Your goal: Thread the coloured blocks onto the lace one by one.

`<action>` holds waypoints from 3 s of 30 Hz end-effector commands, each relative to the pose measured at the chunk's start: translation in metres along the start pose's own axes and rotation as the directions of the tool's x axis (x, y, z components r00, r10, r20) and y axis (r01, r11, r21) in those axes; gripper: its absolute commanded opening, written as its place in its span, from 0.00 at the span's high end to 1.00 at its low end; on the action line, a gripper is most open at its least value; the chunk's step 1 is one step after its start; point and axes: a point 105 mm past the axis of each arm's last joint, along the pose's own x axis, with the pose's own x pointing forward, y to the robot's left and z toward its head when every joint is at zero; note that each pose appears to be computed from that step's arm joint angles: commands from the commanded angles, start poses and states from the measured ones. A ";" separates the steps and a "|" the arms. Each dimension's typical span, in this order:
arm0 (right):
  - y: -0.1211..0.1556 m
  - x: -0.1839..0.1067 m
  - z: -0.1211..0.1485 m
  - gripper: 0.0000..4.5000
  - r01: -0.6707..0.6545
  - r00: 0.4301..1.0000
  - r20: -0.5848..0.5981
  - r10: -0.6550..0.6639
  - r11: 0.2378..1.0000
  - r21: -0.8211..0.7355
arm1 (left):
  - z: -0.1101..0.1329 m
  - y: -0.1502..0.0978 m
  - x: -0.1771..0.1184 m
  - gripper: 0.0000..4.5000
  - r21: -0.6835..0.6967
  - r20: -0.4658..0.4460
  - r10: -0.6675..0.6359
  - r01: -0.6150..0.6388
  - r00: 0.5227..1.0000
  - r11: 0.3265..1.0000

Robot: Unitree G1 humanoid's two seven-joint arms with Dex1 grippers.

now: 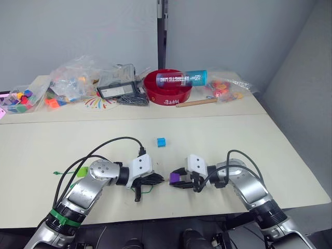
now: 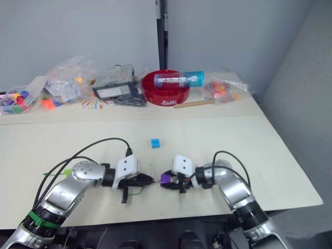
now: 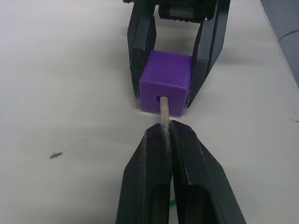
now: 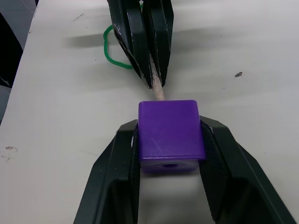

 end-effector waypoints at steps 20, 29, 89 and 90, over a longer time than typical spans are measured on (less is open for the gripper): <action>0.007 0.009 0.002 0.73 -0.016 1.000 0.002 0.016 1.000 0.012 | 0.022 0.002 -0.006 0.34 -0.012 0.084 -0.043 0.045 0.996 0.999; 0.006 0.004 -0.001 0.73 -0.005 1.000 -0.012 0.005 1.000 0.017 | -0.008 0.004 -0.023 0.26 -0.084 -0.004 0.027 -0.027 1.000 0.996; 0.002 -0.005 0.012 0.28 0.032 0.999 0.020 -0.033 0.998 0.049 | 0.017 -0.001 -0.009 0.15 -0.012 0.092 -0.063 0.064 0.994 0.998; 0.003 -0.007 0.013 0.19 0.034 0.999 0.022 -0.035 0.998 0.049 | 0.017 -0.001 -0.008 0.08 -0.006 0.091 -0.067 0.067 0.994 0.998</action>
